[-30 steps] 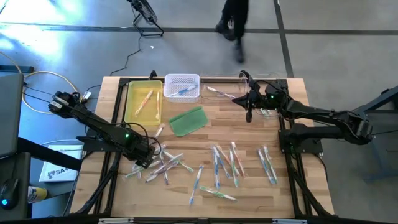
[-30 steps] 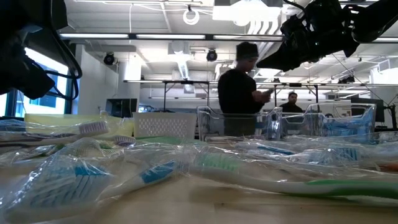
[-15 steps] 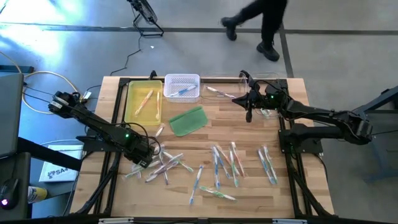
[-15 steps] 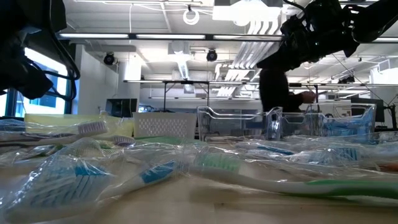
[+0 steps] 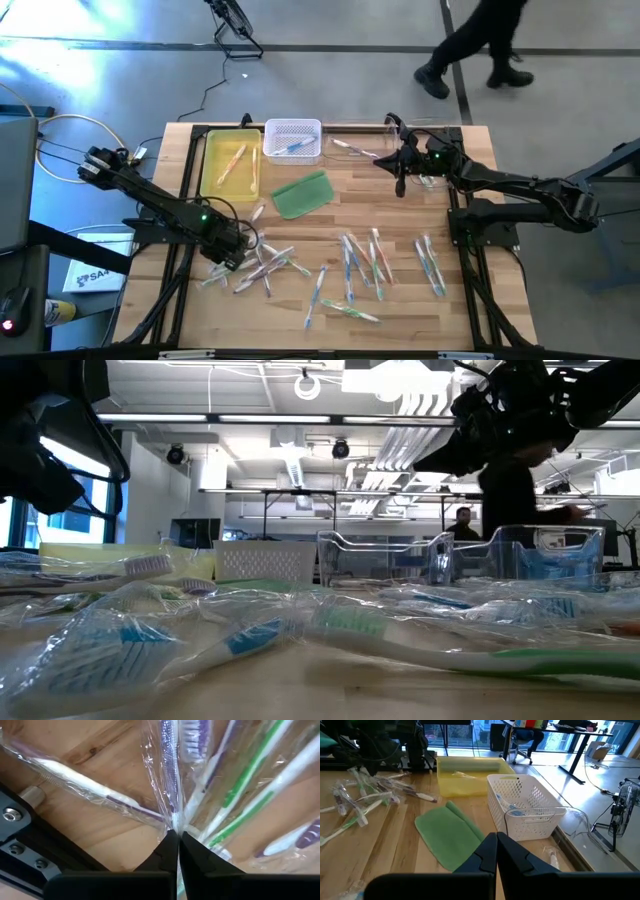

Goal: Pick & Place Toothbrushes
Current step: Put the violet toothbrush into the left transparent bin

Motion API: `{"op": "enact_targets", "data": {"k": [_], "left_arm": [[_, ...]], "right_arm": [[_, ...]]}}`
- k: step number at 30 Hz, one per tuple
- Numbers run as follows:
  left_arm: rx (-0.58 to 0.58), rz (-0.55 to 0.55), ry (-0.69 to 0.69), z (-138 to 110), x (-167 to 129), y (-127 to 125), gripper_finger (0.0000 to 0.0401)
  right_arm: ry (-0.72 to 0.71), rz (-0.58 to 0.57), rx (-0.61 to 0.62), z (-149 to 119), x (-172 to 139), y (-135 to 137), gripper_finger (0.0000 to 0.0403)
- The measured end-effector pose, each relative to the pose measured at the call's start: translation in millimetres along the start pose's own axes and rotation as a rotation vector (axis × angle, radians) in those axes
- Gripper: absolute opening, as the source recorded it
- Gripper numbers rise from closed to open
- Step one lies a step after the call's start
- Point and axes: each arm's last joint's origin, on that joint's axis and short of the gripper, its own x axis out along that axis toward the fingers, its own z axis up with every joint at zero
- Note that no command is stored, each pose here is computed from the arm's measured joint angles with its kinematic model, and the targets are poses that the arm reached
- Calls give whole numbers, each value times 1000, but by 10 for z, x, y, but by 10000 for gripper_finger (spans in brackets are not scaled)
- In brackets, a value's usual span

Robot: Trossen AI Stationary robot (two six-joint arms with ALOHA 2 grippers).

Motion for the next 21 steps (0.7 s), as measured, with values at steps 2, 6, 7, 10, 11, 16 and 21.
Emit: {"op": "enact_targets", "data": {"k": [2, 6, 7, 10, 11, 16, 21], "left_arm": [[5, 7, -7, -5, -28, -8, 3], [20, 19, -24, -24, -115, -14, 3], [22, 14, -25, -33, -149, -26, 3], [32, -14, -56, -56, -272, -74, 3], [45, -27, -79, -62, -318, -95, 3], [167, -102, -306, -64, -579, -208, 3], [300, -124, -599, -56, -861, -323, 3]], "right_arm": [[10, 2, 2, -11, 0, 3, 2], [17, 3, 4, -18, 0, 3, 2], [17, 3, 4, -18, 0, 3, 2], [17, 3, 0, -18, 0, 3, 2], [16, 4, -3, -16, 0, 4, 2], [16, 4, -12, -17, 0, 4, 2], [14, 4, -13, -15, 0, 4, 2]]}}
